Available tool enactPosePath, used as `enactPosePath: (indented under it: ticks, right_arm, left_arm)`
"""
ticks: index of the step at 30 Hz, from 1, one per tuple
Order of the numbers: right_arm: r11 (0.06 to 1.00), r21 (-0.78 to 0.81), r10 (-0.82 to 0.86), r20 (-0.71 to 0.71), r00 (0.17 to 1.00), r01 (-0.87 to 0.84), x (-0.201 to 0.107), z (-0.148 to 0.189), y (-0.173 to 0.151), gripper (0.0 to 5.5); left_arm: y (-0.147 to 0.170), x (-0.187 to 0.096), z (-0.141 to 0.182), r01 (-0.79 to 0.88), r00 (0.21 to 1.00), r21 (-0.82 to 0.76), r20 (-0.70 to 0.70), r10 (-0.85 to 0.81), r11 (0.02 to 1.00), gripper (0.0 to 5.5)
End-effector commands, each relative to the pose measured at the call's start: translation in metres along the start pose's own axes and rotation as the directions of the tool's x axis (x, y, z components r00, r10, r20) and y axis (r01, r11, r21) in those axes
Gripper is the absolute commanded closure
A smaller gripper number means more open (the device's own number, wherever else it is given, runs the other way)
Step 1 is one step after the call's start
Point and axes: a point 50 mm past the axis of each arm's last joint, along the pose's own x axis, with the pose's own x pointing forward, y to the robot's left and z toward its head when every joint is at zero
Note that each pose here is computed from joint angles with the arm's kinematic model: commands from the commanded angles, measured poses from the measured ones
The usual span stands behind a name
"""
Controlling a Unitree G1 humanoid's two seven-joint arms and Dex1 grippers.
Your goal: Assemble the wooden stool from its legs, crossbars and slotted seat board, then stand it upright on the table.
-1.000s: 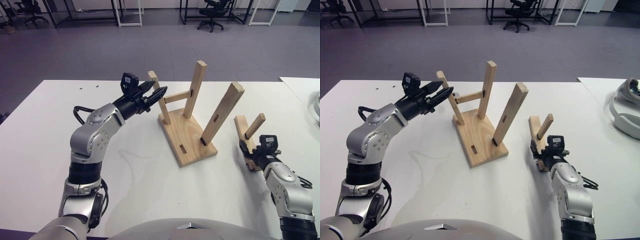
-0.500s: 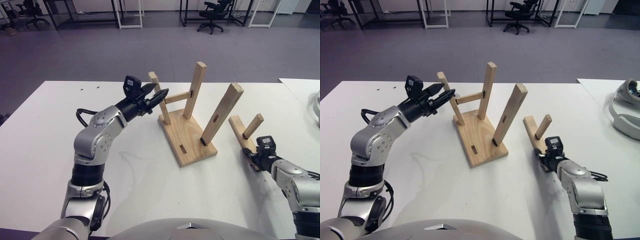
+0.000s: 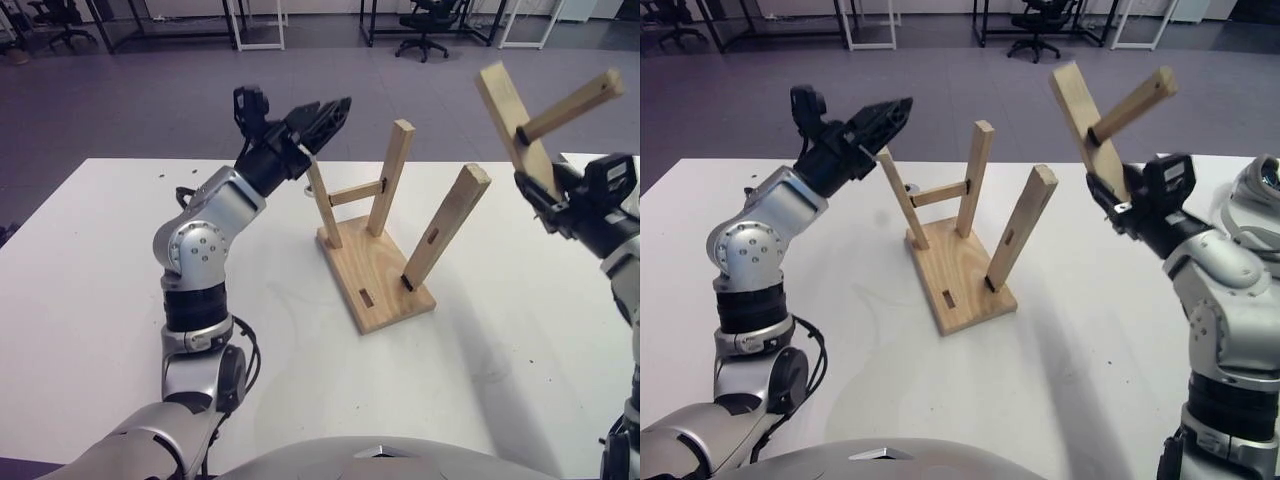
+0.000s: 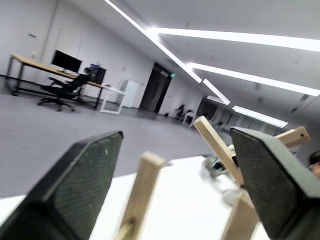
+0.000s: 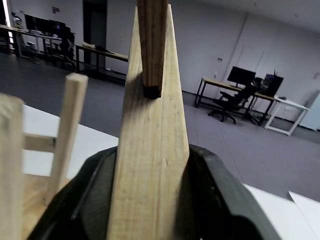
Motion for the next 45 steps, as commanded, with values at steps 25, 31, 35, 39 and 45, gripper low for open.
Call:
enactPosePath:
  ticks: [25, 31, 35, 39, 45]
  right_arm:
    - [0.894, -0.075, 0.446, 0.228, 0.865, -0.441, 0.028, 0.054, 0.09, 3.45]
    - [0.898, -0.077, 0.438, 0.242, 0.866, -0.433, 0.027, 0.054, 0.091, 3.45]
    - [0.896, -0.067, 0.441, 0.225, 0.869, -0.438, 0.026, 0.05, 0.093, 2.95]
    - [0.902, -0.046, 0.428, 0.23, 0.874, -0.429, 0.027, 0.048, 0.096, 2.27]
    - [0.966, 0.031, 0.24, 0.265, 0.934, -0.257, 0.014, 0.048, 0.066, 1.54]
  left_arm:
    - [-0.044, 0.029, 0.004, 0.155, 0.988, -0.322, 0.049, -0.147, 0.934, 3.73]
    - [-0.033, 0.023, 0.001, 0.065, 0.998, -0.326, 0.045, -0.053, 0.943, 4.28]
    - [-0.031, 0.016, 0.002, 0.033, 0.998, -0.345, 0.068, -0.01, 0.938, 4.44]
    - [-0.027, 0.004, 0.002, -0.007, 0.996, -0.372, 0.085, 0.041, 0.928, 4.49]
    - [-0.006, -0.041, -0.009, -0.237, 0.96, -0.369, 0.055, 0.275, 0.899, 4.49]
